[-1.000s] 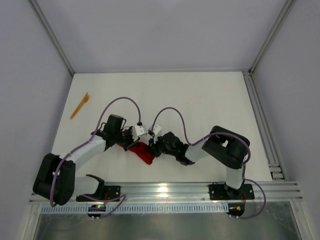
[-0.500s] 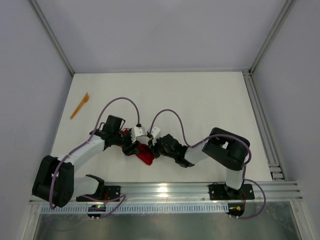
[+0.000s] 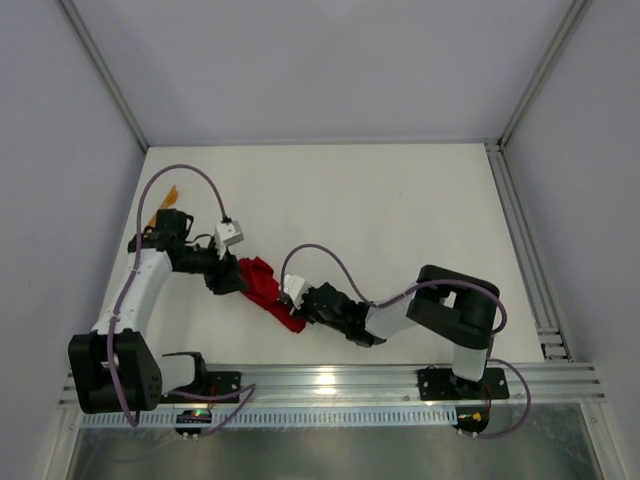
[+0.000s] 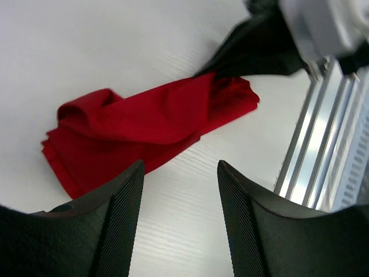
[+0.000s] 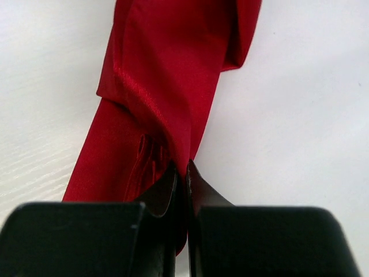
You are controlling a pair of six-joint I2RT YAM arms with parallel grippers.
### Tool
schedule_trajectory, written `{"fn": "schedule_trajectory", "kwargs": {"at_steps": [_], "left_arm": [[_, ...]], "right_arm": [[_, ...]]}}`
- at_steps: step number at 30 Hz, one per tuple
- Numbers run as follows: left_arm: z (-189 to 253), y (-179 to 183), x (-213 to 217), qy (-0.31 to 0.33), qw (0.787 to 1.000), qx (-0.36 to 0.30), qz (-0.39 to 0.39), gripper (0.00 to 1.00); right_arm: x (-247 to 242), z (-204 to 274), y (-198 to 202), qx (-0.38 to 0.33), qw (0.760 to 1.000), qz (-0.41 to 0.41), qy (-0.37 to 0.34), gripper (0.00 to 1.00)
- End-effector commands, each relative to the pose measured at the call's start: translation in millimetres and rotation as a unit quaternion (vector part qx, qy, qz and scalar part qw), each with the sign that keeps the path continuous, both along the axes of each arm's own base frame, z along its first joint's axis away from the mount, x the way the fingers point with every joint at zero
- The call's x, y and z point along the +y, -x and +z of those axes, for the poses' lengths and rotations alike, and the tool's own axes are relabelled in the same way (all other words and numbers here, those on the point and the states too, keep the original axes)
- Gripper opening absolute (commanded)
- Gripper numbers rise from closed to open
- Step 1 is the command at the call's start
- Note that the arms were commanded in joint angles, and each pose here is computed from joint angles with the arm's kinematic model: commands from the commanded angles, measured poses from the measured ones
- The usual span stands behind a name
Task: Fold the napkin into a case and place the utensils inside
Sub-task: Grasp the top corner of the smaller rectangle folded napkin.
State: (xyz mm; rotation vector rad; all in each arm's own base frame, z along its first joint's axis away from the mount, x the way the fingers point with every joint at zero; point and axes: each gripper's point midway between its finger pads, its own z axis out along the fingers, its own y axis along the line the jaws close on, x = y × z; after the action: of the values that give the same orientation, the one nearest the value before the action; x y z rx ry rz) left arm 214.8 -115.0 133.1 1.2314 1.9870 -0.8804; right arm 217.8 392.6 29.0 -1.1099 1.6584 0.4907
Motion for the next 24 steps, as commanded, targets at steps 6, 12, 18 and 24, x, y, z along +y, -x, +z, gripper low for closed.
{"fn": "schedule_trajectory", "kwargs": {"at_steps": [6,12,18,24], "left_arm": [[-10.9,-58.0,24.6,-0.001,0.978,-0.010,0.207,0.87],[-30.7,-83.1,36.0,-0.053,0.966,-0.031,0.253,0.85],[-44.6,-67.5,30.8,-0.061,0.977,-0.004,0.207,0.37],[-59.9,-47.7,32.5,-0.087,0.983,0.004,0.161,0.12]], "right_arm": [[21.2,13.4,11.2,-0.131,0.988,0.025,0.082,0.03],[28.4,4.7,15.0,-0.164,0.978,0.029,0.127,0.03],[23.0,-3.4,15.4,-0.163,0.976,0.026,0.142,0.03],[22.6,-7.0,14.8,-0.171,0.973,0.029,0.153,0.04]]}}
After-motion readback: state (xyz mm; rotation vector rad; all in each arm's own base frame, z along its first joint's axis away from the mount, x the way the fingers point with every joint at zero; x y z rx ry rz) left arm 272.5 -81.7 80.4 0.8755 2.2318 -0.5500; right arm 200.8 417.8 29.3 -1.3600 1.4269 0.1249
